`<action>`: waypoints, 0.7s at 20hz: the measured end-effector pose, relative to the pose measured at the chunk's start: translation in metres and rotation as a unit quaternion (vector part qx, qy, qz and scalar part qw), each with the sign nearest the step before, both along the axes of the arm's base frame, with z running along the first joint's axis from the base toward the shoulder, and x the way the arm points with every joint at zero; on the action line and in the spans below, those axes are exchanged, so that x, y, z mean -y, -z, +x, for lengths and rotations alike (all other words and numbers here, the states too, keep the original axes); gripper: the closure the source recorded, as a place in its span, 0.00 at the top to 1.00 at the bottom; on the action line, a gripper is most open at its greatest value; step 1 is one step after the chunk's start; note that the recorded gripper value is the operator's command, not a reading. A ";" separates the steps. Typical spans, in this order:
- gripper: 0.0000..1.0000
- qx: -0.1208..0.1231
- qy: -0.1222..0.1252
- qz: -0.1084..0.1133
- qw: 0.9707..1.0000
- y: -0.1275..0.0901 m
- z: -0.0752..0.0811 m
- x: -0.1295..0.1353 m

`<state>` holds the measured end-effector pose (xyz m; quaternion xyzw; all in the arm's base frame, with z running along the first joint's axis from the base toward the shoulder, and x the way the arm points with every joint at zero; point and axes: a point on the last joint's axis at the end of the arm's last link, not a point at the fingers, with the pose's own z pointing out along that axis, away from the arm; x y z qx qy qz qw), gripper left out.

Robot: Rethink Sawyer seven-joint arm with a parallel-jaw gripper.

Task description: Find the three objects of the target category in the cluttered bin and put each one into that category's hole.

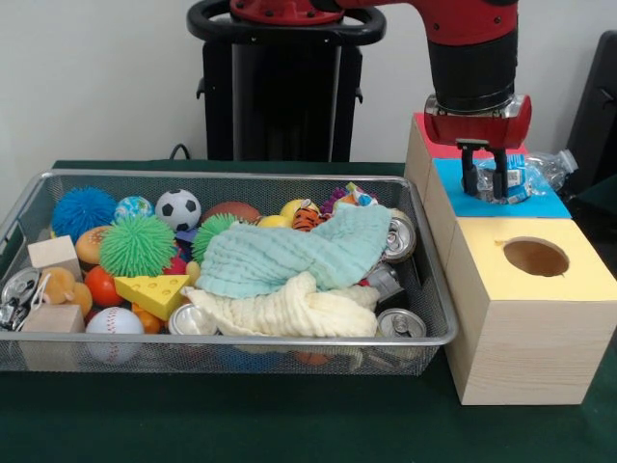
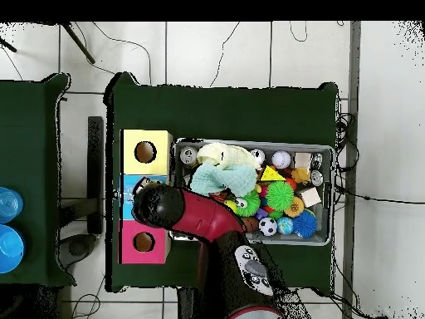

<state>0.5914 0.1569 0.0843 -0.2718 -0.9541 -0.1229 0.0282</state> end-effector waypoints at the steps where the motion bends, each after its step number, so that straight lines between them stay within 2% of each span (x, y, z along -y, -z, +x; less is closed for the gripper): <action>1: 0.00 0.008 -0.005 -0.002 1.000 0.000 -0.002 -0.001; 14: 0.00 0.028 -0.035 -0.014 0.999 -0.001 -0.008 -0.004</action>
